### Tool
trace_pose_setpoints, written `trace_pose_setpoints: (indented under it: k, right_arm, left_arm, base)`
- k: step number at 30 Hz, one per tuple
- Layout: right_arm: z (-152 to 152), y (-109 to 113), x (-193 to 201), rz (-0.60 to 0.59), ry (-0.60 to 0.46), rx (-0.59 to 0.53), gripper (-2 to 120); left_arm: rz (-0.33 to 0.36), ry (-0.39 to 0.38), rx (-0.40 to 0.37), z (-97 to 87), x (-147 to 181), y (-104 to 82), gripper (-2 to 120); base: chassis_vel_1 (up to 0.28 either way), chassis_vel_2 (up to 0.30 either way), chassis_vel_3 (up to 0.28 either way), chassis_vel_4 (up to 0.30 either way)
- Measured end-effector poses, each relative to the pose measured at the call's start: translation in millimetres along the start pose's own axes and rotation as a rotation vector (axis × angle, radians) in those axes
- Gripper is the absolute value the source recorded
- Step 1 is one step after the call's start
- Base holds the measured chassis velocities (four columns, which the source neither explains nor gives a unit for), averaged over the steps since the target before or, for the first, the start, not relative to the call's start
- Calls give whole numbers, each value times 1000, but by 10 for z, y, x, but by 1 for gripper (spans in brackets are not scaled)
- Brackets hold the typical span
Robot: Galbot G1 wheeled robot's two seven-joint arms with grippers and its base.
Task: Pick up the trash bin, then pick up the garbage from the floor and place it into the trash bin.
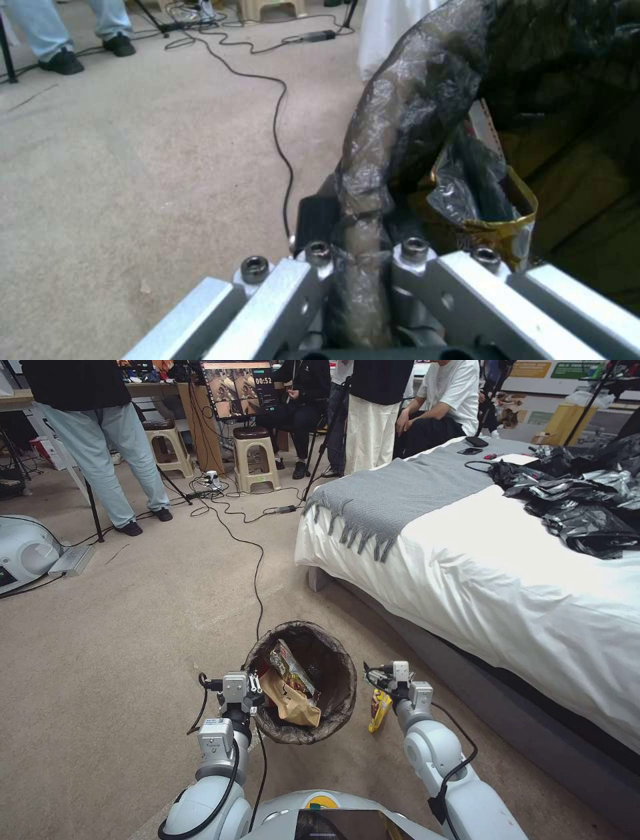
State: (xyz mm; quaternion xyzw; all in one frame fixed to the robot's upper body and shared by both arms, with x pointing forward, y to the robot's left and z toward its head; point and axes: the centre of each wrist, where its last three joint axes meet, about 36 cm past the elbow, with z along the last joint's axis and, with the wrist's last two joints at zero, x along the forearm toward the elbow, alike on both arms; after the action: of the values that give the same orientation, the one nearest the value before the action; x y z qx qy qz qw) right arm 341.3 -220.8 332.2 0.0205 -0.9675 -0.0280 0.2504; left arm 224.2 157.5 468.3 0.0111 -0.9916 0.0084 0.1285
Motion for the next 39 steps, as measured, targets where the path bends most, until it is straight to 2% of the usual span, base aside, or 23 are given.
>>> trace_pose_setpoints:
  k: [12,28,31,33,34,39]
  right_arm:
    - [410,-50,-341,19,201,-11,100]
    - [718,-154,-712,69,281,35,100]
    - [752,-179,-749,75,285,35,96]
    - [825,-222,-787,76,286,43,84]
    - [825,-222,-787,76,286,43,84]
    - [919,-248,-811,69,280,57,65]
  left_arm:
    - [0,0,0,0,0,0,2]
    - [0,0,0,0,0,0,2]
    - [0,0,0,0,0,0,2]
    - [0,0,0,0,0,0,2]
    - [0,0,0,0,0,0,2]
    - [0,0,0,0,0,0,2]
  base:
    - [0,0,0,0]
    - [0,0,0,0]
    - [0,0,0,0]
    - [0,0,0,0]
    - [0,0,0,0]
    - [0,0,0,0]
